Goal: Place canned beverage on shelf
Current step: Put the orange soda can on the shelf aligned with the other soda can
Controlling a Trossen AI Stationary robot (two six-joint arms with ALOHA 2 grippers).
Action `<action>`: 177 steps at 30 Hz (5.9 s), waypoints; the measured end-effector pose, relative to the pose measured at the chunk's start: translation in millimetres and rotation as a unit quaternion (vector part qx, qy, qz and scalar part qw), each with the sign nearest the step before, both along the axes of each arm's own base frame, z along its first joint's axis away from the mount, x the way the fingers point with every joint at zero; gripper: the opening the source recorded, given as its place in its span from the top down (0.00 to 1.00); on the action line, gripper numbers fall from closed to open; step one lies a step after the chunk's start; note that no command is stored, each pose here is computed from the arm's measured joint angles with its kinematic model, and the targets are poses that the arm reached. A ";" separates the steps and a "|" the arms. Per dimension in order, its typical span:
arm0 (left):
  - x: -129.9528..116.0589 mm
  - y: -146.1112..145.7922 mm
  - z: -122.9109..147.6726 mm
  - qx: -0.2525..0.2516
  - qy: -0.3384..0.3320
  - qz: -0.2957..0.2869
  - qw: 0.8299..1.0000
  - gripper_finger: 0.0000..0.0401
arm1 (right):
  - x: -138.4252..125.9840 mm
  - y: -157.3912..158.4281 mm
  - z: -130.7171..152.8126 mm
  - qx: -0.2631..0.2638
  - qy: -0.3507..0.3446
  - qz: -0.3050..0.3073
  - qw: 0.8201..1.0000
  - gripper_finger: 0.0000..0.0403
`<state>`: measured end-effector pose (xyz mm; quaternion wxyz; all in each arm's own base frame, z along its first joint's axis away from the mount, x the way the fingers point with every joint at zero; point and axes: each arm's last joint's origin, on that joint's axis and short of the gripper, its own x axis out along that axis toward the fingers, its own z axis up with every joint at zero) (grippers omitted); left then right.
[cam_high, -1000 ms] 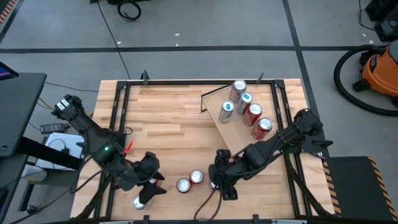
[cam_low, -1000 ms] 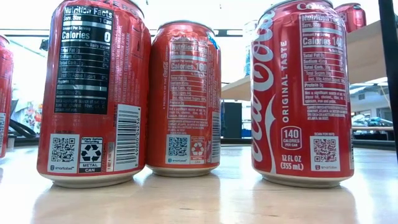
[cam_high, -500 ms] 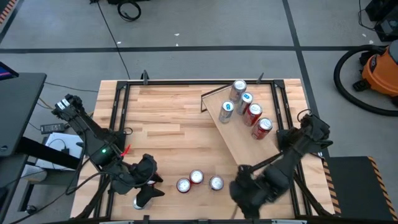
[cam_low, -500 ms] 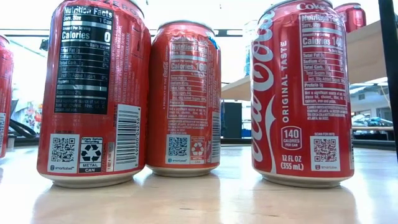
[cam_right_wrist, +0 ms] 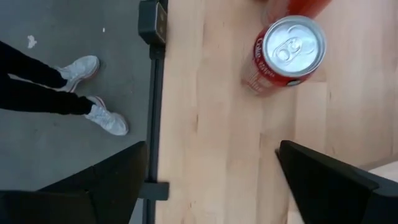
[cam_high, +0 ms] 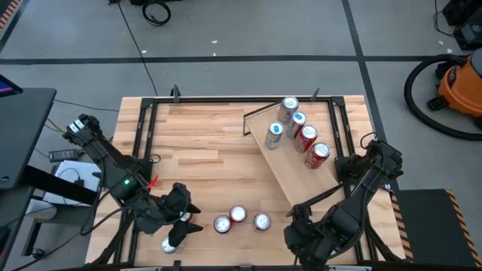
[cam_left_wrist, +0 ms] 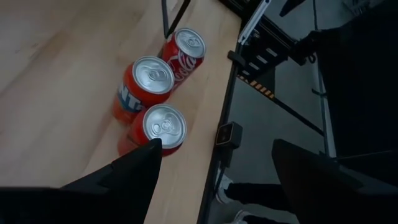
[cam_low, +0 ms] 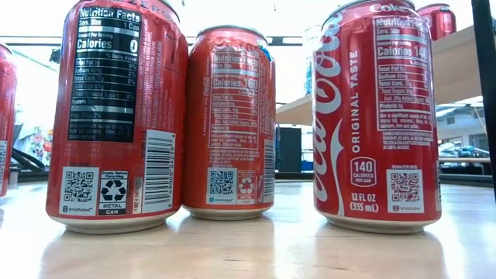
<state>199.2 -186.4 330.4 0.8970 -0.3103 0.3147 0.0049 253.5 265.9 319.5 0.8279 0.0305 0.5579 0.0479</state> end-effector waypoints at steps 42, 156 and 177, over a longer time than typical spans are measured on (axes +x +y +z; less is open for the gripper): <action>-11.6 -14.9 16.2 0.023 -0.027 0.028 0.999 0.38 | 152.3 -79.4 -59.0 -0.055 -0.128 0.109 0.984 0.04; 4.6 5.3 14.1 0.045 -0.014 0.066 0.997 0.39 | -1.1 -187.5 40.7 -0.035 -0.065 -0.513 0.855 0.20; 4.6 5.2 14.0 0.045 -0.014 0.065 0.997 0.39 | 1.1 -192.1 39.5 -0.048 -0.069 -0.507 0.858 0.20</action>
